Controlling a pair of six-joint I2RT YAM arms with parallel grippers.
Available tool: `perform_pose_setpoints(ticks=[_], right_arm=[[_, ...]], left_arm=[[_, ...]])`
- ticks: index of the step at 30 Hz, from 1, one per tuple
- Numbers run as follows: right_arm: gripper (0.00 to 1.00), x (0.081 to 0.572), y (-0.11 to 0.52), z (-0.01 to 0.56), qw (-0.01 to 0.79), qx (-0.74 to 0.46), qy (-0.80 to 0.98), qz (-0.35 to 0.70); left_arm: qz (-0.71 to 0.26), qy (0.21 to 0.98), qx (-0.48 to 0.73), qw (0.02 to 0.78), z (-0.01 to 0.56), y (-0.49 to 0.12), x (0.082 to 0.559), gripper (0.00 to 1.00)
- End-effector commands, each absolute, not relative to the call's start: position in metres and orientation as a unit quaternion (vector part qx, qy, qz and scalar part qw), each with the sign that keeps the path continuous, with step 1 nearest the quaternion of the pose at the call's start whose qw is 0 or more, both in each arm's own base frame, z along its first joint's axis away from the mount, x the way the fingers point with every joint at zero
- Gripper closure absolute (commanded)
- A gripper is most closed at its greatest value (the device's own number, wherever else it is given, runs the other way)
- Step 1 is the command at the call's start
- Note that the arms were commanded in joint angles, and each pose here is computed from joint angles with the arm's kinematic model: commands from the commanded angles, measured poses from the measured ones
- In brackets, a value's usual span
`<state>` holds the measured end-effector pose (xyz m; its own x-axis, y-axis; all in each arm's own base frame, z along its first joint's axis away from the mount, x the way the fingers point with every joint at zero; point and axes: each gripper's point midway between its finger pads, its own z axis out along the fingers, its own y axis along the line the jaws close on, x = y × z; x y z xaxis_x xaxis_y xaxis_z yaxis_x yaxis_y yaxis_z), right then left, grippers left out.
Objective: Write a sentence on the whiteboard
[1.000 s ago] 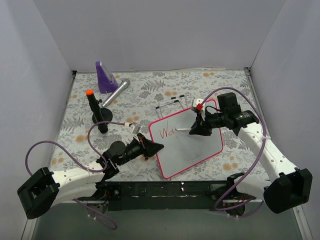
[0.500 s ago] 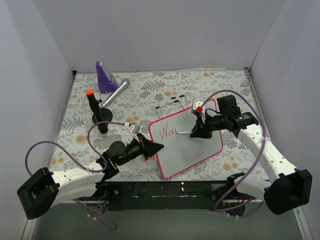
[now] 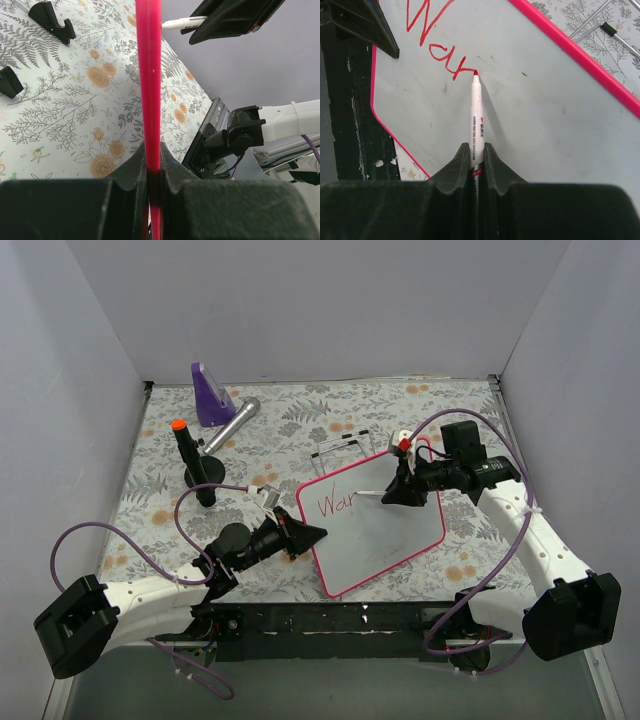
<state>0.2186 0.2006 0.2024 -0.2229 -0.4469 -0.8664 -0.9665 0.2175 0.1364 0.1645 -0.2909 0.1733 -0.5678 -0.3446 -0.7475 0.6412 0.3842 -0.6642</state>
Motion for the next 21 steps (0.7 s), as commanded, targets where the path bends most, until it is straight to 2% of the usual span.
perform_pose_setpoints(ticks=[1, 7, 21], right_arm=[[0.99, 0.219, 0.206, 0.232, 0.394, -0.527, 0.653, 0.376], [0.99, 0.174, 0.207, 0.255, 0.391, -0.569, 0.588, 0.422], [0.99, 0.200, 0.198, 0.243, 0.413, -0.541, 0.637, 0.363]], left_arm=[[-0.568, 0.653, 0.123, 0.486, 0.204, -0.293, 0.162, 1.00], [-0.566, 0.653, 0.119, 0.489, 0.205, -0.291, 0.163, 1.00], [-0.569, 0.650, 0.122, 0.489, 0.204, -0.288, 0.159, 1.00]])
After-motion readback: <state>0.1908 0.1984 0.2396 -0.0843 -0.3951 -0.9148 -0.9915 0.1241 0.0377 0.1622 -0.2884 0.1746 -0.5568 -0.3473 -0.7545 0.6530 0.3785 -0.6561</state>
